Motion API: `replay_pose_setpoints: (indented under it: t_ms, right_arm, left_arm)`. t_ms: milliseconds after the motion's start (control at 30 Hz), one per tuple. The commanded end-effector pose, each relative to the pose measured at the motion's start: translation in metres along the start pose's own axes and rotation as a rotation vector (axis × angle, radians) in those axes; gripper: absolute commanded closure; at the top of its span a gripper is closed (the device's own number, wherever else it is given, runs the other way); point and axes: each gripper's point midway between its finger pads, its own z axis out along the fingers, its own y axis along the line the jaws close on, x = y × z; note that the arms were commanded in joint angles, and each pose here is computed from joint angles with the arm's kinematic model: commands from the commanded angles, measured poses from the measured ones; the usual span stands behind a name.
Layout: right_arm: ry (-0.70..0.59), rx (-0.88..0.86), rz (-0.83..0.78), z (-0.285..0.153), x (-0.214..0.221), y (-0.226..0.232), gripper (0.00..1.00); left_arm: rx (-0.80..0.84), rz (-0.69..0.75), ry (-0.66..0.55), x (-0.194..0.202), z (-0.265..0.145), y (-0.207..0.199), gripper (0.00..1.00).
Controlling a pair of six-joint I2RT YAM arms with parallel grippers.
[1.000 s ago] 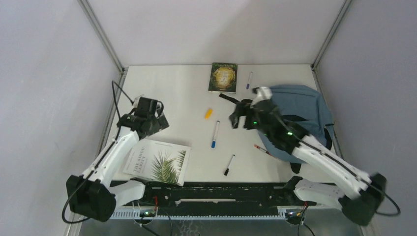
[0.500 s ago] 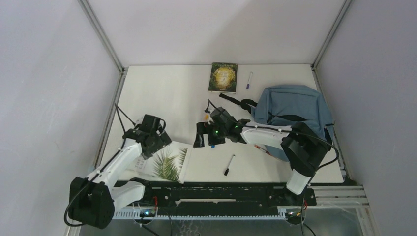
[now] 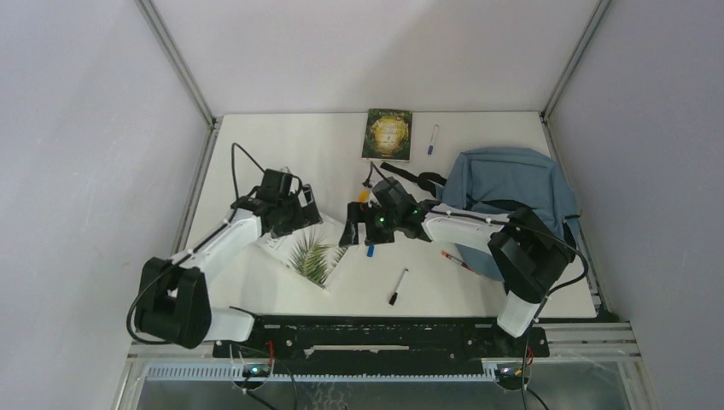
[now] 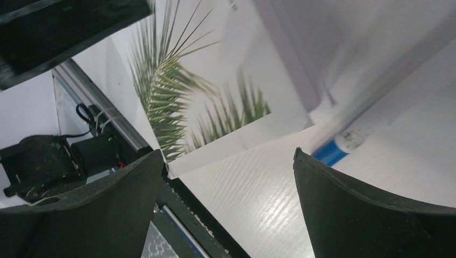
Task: Pack the student bag
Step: Adjust the book at the center of the board.
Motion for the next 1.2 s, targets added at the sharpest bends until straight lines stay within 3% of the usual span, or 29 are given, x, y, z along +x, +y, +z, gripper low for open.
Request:
replay_pose_setpoints:
  t_ms: [0, 133, 333, 600, 800, 1167]
  right_arm:
    - [-0.141, -0.006, -0.025, -0.020, -0.049, 0.004, 0.01]
    - [-0.182, 0.050, -0.005, -0.023, -0.076, -0.014, 0.01]
    - [-0.138, 0.068, -0.033, 0.003, -0.093, -0.019, 0.01]
    - [-0.018, -0.021, -0.085, 0.042, -0.080, 0.012, 0.03]
    - [0.067, -0.155, -0.119, 0.050, -0.052, 0.057, 0.03]
    - [0.181, -0.348, -0.161, 0.043, -0.007, 0.120, 0.04]
  left_arm:
    - [-0.069, 0.006, -0.187, -0.044, -0.050, 0.009, 0.01]
    - [-0.226, -0.142, -0.144, -0.025, -0.060, 0.050, 0.01]
    - [-0.255, -0.384, -0.121, 0.018, -0.056, 0.088, 0.02]
    - [-0.185, -0.450, -0.068, 0.034, -0.037, 0.085, 0.02]
    - [-0.227, -0.441, -0.101, 0.011, -0.030, 0.099, 0.02]
    - [-0.259, -0.394, -0.110, -0.077, 0.003, 0.089, 0.02]
